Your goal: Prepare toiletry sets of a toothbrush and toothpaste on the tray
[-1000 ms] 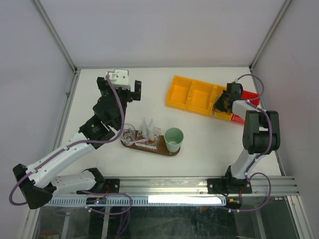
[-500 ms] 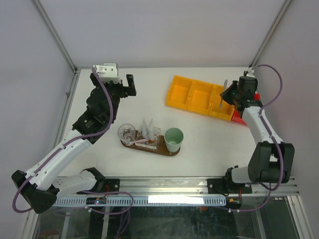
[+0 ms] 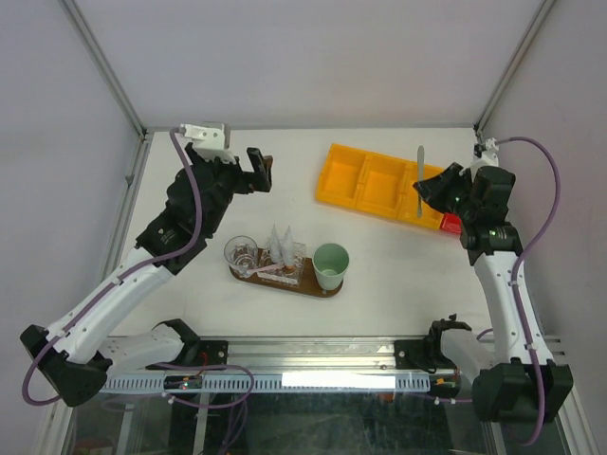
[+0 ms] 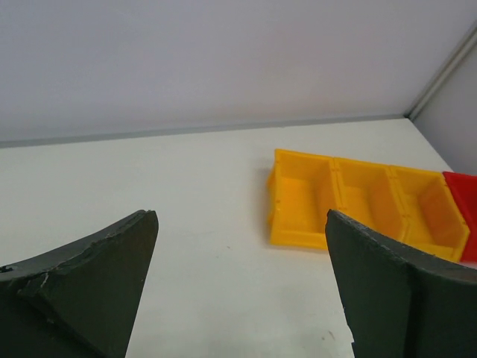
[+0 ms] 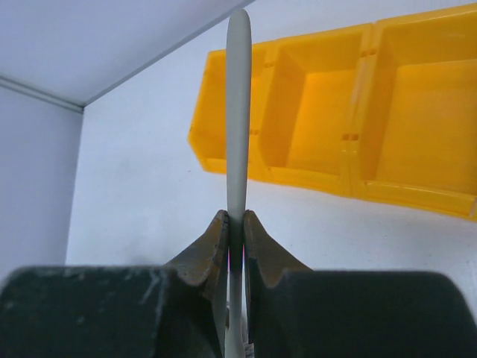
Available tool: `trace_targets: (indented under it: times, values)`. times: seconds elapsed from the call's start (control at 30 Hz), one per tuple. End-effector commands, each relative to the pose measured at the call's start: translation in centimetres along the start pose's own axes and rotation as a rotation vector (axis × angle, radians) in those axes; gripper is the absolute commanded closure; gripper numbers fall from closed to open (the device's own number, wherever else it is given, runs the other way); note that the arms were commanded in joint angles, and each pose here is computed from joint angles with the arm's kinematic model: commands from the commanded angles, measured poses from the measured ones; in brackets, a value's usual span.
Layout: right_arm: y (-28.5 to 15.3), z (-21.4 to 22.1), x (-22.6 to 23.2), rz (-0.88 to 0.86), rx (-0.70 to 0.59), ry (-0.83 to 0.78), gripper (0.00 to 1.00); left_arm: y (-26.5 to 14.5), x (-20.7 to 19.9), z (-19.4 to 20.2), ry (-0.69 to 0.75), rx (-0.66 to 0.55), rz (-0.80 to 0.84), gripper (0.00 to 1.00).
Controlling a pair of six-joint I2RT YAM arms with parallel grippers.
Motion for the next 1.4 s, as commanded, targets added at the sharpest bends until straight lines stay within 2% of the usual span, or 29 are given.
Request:
trace_targets:
  times: [0.0,0.13,0.27,0.47,0.63,0.87,1.03,1.37]
  values:
    - [-1.7,0.3,3.0,-0.155,0.034,0.052,1.00,-2.3,-2.9,-0.3,-0.230,0.025,0.187,0.01]
    - [-2.0,1.0,4.7,-0.236,0.105,0.190,1.00,-5.2,-4.8,-0.2,-0.385,0.056,0.354,0.01]
    - [-2.4,1.8,6.6,-0.353,0.170,0.288,1.00,-7.0,-6.6,1.2,-0.467,0.140,0.484,0.01]
    - [-3.4,1.8,8.0,-0.404,0.155,0.381,1.00,-8.4,-9.0,1.9,-0.532,0.235,0.624,0.01]
    - [-3.2,2.4,9.8,-0.419,0.191,0.549,1.00,-8.4,-12.2,1.7,-0.490,0.247,0.671,0.01]
    - [-2.4,3.3,11.4,-0.275,0.210,0.719,1.00,-7.4,-15.0,2.0,-0.402,0.271,0.642,0.07]
    - [-1.7,4.0,11.3,-0.152,0.180,0.771,1.00,-6.9,-15.4,2.1,-0.336,0.272,0.541,0.14]
    - [-0.8,5.8,11.8,-0.087,0.184,0.862,1.00,-6.6,-19.2,2.6,-0.117,0.258,0.357,0.25]
Point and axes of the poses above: each gripper's point midway between its finger pads, its own y axis out along the fingers, its own x axis along the line the jaws close on, z = x × y, the point moved 3 cm from there along -y, back along the fingers, and after that the axes turned 5 degrees about y, right-handed, at the moved point
